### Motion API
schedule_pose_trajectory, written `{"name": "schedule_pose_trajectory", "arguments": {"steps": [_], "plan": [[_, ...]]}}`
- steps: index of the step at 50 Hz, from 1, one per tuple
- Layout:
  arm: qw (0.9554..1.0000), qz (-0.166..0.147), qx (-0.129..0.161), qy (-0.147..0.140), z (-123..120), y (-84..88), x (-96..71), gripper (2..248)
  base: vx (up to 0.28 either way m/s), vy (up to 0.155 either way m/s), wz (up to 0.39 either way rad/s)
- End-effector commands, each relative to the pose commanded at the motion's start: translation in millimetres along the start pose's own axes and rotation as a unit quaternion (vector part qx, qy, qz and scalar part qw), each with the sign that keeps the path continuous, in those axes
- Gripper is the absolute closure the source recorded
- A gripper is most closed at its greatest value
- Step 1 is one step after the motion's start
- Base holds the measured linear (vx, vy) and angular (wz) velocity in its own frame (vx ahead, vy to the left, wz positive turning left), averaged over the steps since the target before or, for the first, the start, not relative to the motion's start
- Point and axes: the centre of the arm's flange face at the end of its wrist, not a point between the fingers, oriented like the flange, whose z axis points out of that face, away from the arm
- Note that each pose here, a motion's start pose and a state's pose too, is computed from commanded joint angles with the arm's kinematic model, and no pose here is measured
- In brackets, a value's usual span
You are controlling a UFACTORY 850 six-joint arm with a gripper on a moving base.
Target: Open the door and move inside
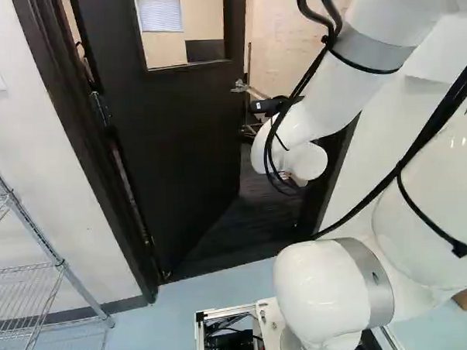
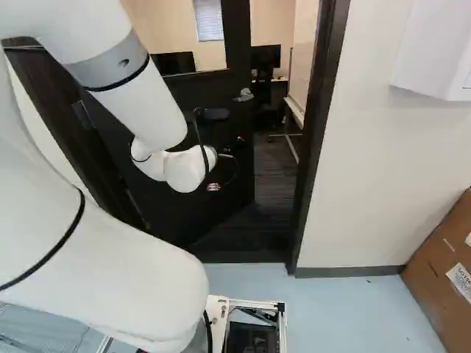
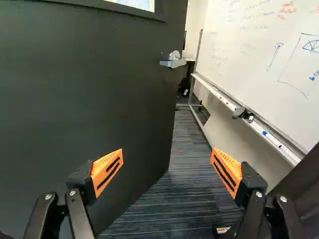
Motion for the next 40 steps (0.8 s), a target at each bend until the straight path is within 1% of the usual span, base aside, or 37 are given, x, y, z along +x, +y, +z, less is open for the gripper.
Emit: {"name": "schedule_pose_trajectory", "arguments": {"steps": [40], "plan": [[1.0000,0.000,0.000,0.000,0.0,0.0,0.0,3,0.145,0.080,-0.021]]}}
